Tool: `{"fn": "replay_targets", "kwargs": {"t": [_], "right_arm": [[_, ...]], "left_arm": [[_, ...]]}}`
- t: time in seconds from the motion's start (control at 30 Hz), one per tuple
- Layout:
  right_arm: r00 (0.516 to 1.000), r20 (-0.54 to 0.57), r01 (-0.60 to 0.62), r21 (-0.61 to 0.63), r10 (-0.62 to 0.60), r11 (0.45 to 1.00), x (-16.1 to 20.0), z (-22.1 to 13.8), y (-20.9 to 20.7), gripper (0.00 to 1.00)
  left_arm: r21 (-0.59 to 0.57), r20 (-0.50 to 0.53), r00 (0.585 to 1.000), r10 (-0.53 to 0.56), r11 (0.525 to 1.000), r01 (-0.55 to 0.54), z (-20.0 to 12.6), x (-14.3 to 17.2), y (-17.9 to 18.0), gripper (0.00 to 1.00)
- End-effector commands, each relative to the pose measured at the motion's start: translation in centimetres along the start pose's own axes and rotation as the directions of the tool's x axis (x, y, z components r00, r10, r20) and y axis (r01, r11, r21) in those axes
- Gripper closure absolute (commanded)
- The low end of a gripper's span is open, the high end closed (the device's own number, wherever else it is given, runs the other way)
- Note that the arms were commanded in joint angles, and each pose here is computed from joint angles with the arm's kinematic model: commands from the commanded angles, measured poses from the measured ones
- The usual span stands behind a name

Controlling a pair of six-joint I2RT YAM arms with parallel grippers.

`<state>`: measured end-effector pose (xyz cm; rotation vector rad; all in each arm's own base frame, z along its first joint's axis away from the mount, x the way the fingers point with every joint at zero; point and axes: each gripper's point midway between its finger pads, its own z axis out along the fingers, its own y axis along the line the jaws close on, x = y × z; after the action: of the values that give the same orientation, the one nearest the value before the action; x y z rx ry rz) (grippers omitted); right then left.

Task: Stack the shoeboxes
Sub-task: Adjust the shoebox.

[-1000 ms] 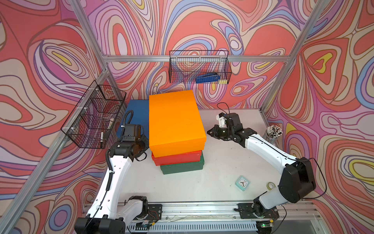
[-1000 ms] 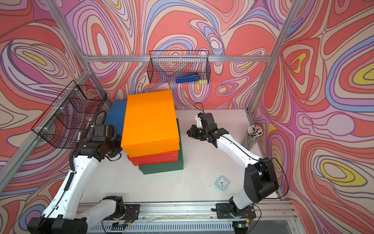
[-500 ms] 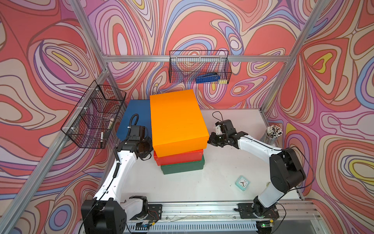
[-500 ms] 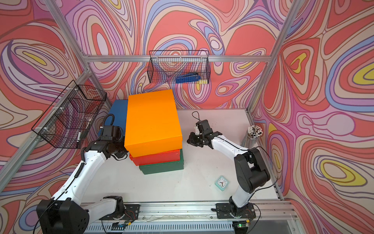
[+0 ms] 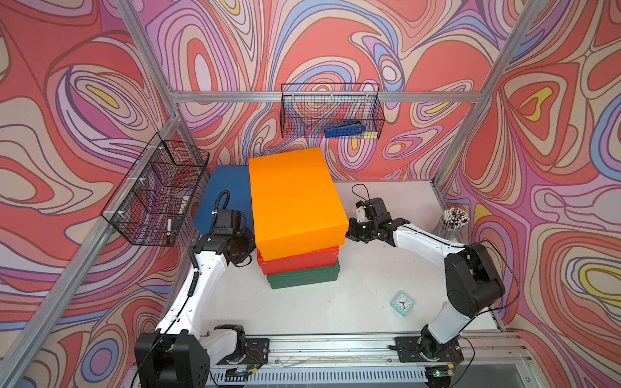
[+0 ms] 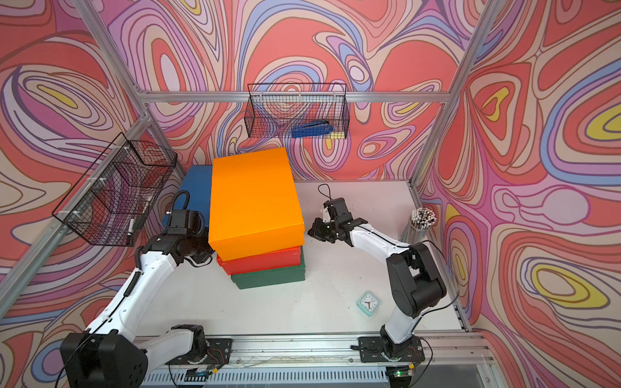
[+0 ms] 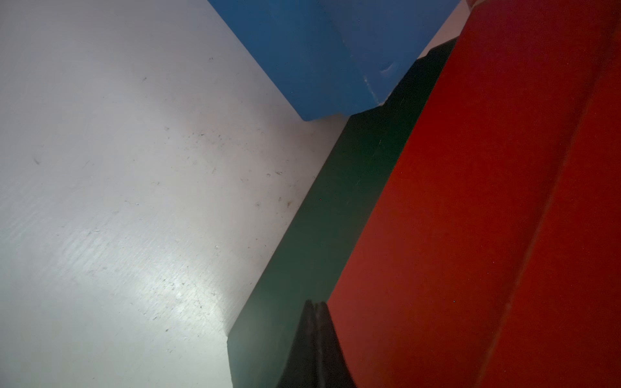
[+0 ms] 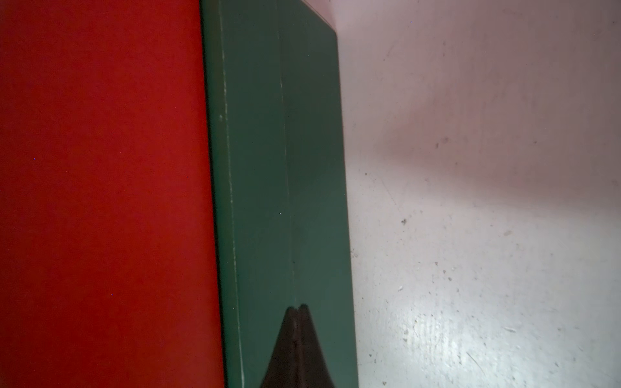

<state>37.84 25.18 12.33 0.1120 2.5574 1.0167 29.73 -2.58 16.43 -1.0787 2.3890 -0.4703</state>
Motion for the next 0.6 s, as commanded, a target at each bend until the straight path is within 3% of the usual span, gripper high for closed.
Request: {"fn": "replay_targets", "kwargs": {"t": [0.0, 0.2, 0.4, 0.57], "right_arm": [[1.000, -0.010, -0.008, -0.014, 0.008, 1.000, 0.2, 0.6, -0.1, 1.00], [0.999, -0.028, -0.022, -0.025, 0.022, 0.999, 0.7, 1.0, -0.4, 1.00], [0.999, -0.037, -0.037, -0.042, 0.036, 0.998, 1.0, 1.3, -0.3, 1.00], [0.998, -0.042, -0.039, -0.037, 0.038, 0.999, 1.1, 1.5, -0.5, 1.00]], "left_arm": [[-0.120, -0.016, 1.000, 0.007, 0.993, -0.009, 0.2, 1.2, 3.8, 1.00], [-0.151, -0.035, 0.999, -0.026, 0.988, 0.021, 1.4, 2.1, 5.5, 1.00], [-0.131, -0.102, 0.991, -0.090, 0.989, 0.076, 4.0, 3.4, 5.6, 1.00], [-0.110, -0.103, 0.990, -0.100, 0.990, 0.089, 4.4, 3.3, 5.1, 1.00]]}}
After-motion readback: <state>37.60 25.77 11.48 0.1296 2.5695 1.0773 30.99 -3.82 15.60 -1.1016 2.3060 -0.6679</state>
